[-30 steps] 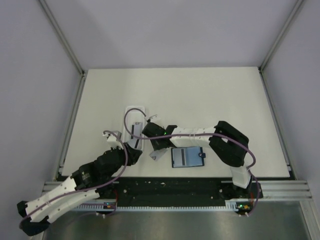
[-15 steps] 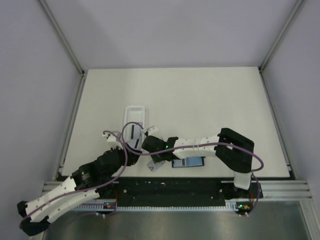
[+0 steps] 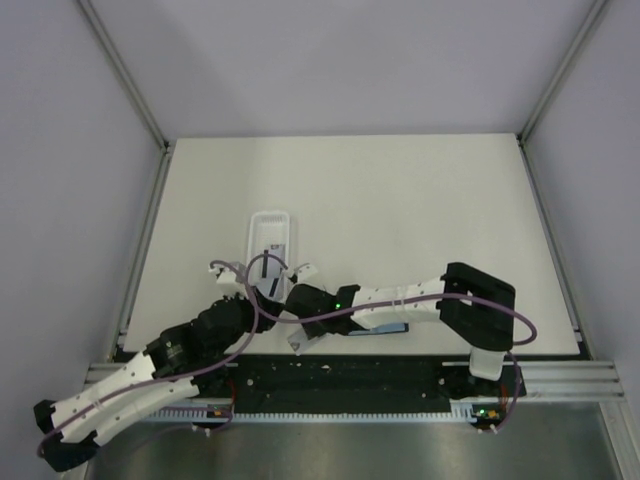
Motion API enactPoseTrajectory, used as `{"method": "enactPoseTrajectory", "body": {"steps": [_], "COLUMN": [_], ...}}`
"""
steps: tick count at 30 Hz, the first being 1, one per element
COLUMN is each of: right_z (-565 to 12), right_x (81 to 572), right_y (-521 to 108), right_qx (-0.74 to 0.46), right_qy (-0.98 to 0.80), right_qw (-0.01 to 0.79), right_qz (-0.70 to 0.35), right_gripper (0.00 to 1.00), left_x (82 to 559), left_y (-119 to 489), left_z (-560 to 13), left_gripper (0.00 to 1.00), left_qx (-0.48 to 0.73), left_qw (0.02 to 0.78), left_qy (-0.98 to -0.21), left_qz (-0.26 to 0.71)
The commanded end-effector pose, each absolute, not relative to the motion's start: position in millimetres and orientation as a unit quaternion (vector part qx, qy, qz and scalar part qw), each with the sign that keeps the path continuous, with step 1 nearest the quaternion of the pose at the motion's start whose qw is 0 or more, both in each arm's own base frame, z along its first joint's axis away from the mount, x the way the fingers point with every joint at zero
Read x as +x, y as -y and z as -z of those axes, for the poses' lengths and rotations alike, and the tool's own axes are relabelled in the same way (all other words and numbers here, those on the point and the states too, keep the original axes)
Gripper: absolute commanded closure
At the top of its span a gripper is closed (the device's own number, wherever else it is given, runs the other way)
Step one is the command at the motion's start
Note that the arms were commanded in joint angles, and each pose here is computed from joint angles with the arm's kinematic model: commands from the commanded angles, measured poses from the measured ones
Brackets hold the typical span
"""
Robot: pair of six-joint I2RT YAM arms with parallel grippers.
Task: Put the credit cards into the card holder
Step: Move the credit card to the corner of the board.
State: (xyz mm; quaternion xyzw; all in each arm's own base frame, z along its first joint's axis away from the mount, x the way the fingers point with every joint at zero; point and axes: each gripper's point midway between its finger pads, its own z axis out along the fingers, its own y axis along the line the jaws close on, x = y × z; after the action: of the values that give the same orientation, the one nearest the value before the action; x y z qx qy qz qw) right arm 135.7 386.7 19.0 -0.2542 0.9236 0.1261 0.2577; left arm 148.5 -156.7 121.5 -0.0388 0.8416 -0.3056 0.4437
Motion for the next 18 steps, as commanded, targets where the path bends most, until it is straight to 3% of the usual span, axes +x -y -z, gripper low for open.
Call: {"method": "enactPoseTrajectory", "body": {"steps": [1,10,13,17,18], "right_z": [-9.7,-101.3,-121.2,-134.0,-137.7], "right_x": [117.3,140.6,135.3,126.9,124.6], "right_y": [-348.1,-369.1,-362.4,-347.5,-343.0], "right_qx": [-0.245,-0.180,-0.170,-0.158,-0.155], "right_qy": [-0.936,-0.902,-0.893,-0.888,-0.885], "right_qw": [0.234,0.326,0.333,0.330,0.331], "right_qz": [-0.095,-0.217,-0.250,-0.279,-0.287], "right_gripper": [0.59,0.57,0.57,0.60,0.62], "left_x": [147.0,146.2,143.1,136.6,135.5], "left_y": [164.3,172.7,174.5,174.8,174.2], "left_z": [-115.2,-102.0,-88.6,-59.6,-53.6], "left_gripper": [0.65,0.68,0.79,1.00,1.00], "left_qx": [-0.036,-0.026,-0.022,-0.022,-0.025], "left_qw": [0.426,0.401,0.384,0.351,0.345], "left_qy": [-0.850,-0.867,-0.877,-0.897,-0.901], "left_qz": [0.309,0.295,0.286,0.268,0.262]}}
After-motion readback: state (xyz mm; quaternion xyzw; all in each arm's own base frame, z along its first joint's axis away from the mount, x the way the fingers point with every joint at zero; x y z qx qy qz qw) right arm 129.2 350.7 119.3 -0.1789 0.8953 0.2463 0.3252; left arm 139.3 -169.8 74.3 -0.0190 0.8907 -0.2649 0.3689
